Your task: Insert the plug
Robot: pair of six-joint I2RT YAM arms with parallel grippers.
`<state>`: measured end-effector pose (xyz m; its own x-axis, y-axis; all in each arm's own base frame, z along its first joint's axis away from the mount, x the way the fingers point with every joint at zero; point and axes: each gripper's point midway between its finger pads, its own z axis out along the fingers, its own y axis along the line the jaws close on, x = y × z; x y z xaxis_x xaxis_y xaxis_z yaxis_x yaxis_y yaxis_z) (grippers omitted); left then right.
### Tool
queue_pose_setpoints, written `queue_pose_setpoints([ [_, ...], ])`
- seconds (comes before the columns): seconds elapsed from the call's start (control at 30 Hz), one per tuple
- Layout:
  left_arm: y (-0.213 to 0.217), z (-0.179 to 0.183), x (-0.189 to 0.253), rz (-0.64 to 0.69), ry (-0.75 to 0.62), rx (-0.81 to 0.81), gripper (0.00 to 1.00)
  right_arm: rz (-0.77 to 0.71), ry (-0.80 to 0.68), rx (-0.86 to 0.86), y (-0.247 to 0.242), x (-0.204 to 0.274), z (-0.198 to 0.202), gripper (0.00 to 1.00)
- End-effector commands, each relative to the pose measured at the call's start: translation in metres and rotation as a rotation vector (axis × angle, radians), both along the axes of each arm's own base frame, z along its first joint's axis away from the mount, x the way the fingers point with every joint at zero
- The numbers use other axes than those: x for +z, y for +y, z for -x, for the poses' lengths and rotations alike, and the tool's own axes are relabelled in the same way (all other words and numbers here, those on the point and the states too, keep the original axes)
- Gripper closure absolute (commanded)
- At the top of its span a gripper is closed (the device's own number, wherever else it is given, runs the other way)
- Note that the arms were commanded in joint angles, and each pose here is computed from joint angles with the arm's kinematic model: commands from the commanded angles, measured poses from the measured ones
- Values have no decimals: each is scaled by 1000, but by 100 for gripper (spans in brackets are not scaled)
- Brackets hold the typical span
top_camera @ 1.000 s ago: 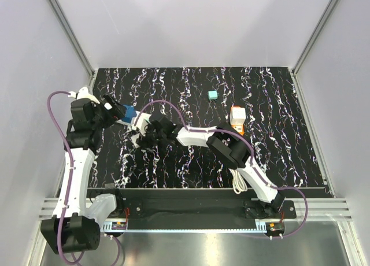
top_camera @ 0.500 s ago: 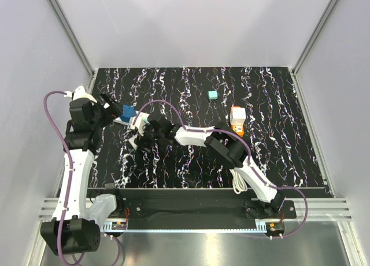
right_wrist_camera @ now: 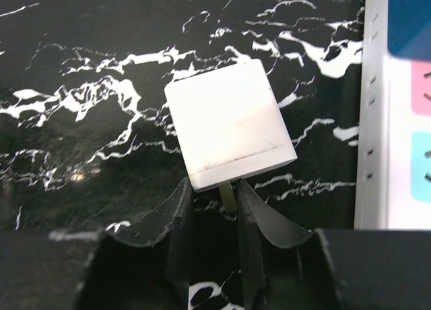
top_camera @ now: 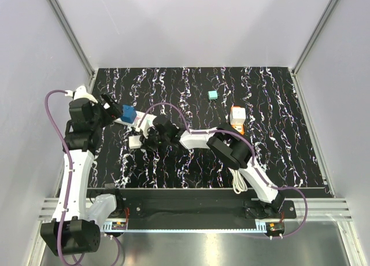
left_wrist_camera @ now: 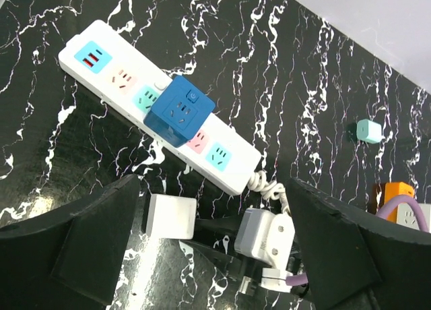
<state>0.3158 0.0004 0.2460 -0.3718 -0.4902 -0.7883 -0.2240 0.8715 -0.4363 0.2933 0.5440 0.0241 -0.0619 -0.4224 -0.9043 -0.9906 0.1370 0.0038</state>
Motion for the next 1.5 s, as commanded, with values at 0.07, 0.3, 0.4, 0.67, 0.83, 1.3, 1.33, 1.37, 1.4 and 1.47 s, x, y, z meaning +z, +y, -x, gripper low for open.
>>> queue_pose_setpoints([
  [0.07,-8,5,8,-17,-32,-69,7,-64,-3,36,-2,37,17,98],
  [0.3,-31,7,-1,-20,15,-237,12,-29,89,26,-27,55,40,100],
  [0.4,-41,7,6,-41,-3,-309,14,24,207,-18,-44,70,49,100],
  [0.67,-100,15,50,-176,-278,-722,14,8,416,-63,-91,94,68,100],
  [0.83,-122,27,58,-403,-438,-977,14,-90,594,-40,-125,139,69,100],
  [1.3,-178,85,98,-432,-991,-1603,22,-275,766,119,-195,263,97,100],
  [1.33,-180,89,100,-413,-1019,-1628,23,-275,786,129,-196,268,100,100],
  [1.37,-180,92,102,-417,-1053,-1644,24,-281,786,139,-196,275,101,100],
  [1.4,-181,96,103,-421,-1075,-1653,25,-282,792,145,-196,278,101,100],
  [1.47,-182,100,103,-441,-1108,-1660,27,-284,812,161,-197,286,104,100],
])
